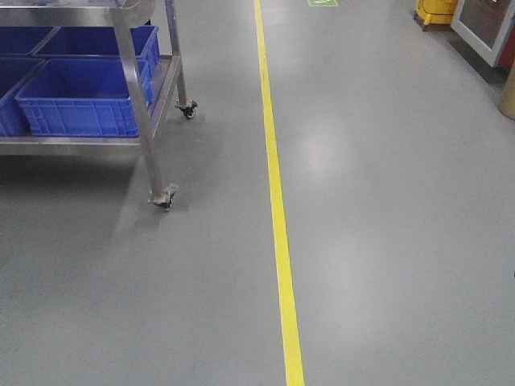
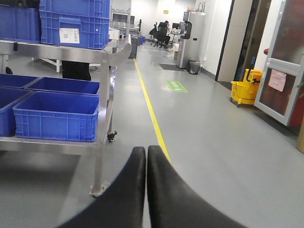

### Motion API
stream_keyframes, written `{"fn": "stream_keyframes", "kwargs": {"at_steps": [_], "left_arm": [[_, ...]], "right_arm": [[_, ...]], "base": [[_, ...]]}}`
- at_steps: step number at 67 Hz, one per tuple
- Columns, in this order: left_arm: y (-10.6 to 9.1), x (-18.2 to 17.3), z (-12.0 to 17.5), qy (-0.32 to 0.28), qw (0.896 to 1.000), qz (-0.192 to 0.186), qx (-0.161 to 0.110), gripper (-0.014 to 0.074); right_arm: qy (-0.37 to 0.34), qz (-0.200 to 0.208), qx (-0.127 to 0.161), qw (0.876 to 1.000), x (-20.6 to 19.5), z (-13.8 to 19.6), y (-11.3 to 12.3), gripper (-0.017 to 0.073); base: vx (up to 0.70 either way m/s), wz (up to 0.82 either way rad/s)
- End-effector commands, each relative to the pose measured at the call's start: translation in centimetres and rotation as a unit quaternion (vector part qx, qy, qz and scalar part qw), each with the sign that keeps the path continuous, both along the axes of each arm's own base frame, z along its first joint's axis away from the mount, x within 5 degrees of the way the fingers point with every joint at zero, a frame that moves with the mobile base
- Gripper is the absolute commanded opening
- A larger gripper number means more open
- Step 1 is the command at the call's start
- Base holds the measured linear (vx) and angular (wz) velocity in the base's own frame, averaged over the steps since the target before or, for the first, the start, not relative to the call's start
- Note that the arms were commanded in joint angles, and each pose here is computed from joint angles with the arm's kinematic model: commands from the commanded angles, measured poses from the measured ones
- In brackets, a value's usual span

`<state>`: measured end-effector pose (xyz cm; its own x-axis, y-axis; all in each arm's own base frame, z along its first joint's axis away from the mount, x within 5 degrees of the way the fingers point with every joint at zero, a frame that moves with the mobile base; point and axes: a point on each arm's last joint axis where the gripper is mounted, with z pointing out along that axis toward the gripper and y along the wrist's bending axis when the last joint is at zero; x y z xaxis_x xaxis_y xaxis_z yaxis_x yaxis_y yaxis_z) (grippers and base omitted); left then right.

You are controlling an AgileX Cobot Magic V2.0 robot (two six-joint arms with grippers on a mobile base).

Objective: Pour parts from conveyor to right shelf
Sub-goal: 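Drive along the yellow floor line past the bin carts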

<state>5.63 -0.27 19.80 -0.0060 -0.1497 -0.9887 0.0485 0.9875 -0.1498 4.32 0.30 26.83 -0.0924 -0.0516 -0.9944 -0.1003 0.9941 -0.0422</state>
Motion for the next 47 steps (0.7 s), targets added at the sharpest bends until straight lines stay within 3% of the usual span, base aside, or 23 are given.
{"fn": "stream_keyframes", "kwargs": {"at_steps": [1,47], "left_arm": [[-0.05,0.0,0.0,-0.031,0.999,-0.004,-0.008,-0.0006],[-0.05,0.0,0.0,-0.031,0.999,-0.004,-0.008,-0.0006]], "right_arm": [[-0.046,0.003,0.0,0.999,0.02,1.5,0.03,-0.0004],[-0.046,0.003,0.0,0.999,0.02,1.5,0.03,-0.0004]], "base": [[0.69,0.02],[0.61,0.06]]}}
